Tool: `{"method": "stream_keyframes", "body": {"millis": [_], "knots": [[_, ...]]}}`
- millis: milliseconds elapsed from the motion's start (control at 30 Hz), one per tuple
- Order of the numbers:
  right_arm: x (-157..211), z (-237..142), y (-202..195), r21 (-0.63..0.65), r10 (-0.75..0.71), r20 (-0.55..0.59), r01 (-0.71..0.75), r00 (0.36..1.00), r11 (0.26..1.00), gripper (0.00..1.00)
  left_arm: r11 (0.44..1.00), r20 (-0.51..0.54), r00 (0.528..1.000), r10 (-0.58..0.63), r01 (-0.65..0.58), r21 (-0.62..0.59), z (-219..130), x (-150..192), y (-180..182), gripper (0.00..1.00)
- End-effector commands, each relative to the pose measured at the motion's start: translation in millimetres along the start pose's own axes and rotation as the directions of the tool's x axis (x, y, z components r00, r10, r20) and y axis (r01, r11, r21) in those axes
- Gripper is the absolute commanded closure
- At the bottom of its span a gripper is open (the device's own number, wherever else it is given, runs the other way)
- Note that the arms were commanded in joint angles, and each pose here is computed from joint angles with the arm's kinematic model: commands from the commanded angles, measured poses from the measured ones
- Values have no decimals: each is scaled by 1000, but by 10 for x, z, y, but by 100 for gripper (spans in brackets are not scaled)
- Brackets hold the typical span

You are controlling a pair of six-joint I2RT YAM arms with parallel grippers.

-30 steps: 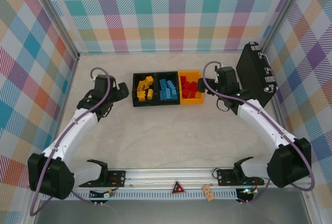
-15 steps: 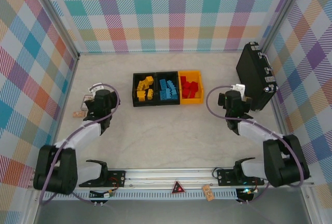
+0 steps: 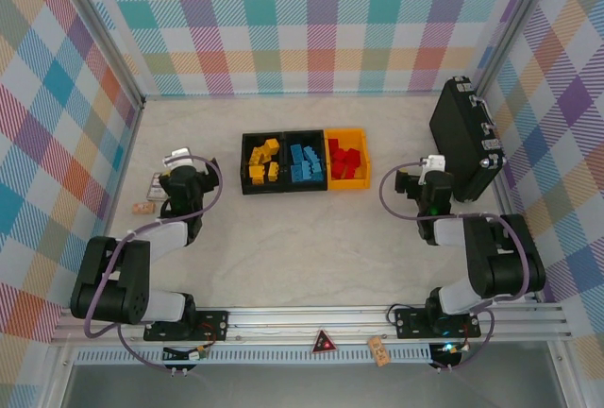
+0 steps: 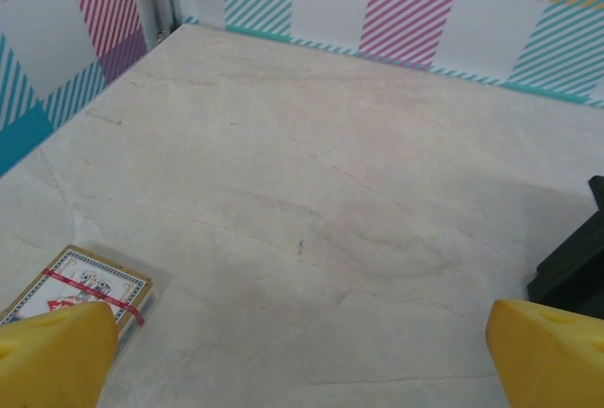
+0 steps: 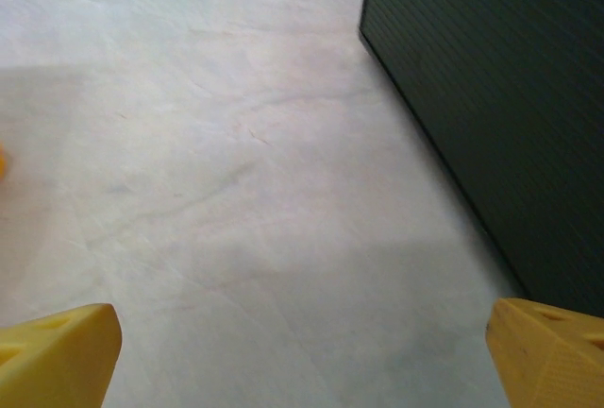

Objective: Sort the legos into containers by color
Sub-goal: Reset both arms

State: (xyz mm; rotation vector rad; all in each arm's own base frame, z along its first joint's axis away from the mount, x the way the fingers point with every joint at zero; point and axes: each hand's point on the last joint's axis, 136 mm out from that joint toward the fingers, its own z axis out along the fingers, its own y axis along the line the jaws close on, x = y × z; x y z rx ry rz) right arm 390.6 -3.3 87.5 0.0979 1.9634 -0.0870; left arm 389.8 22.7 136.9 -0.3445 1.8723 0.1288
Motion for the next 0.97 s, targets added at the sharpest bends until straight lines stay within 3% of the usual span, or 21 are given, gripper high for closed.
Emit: {"method": "stream_keyframes", "body": {"millis": [0, 67, 200, 300, 400, 433, 933], "knots": [[-60, 0, 106, -80, 22, 44, -19, 999, 997, 1, 1000, -33, 999, 27, -27, 1, -74, -44, 29, 0], [-85, 21, 121, -86, 17, 58, -12, 998, 996, 1, 995, -110, 989, 95, -96, -3, -115, 161, 81, 0], [-63, 15, 117, -85, 17, 39, -14, 999, 996, 1, 1000, 36, 999, 14, -14, -15, -134, 217, 158, 0], [-74, 13, 109, -81, 19, 43, -16, 999, 997, 1, 996, -1, 998, 61, -61, 71, 99, 463, -40, 0], [-70, 19, 126, -91, 21, 38, -18, 999, 996, 1, 993, -54, 994, 96, -92, 76, 173, 516, -107, 0], [-72, 20, 122, -89, 22, 39, -18, 999, 996, 1, 993, -17, 995, 95, -93, 72, 184, 492, -99, 1], [-67, 31, 120, -101, 26, 31, -23, 999, 995, 1, 994, -30, 995, 97, -95, 57, 177, 498, -90, 1]]}}
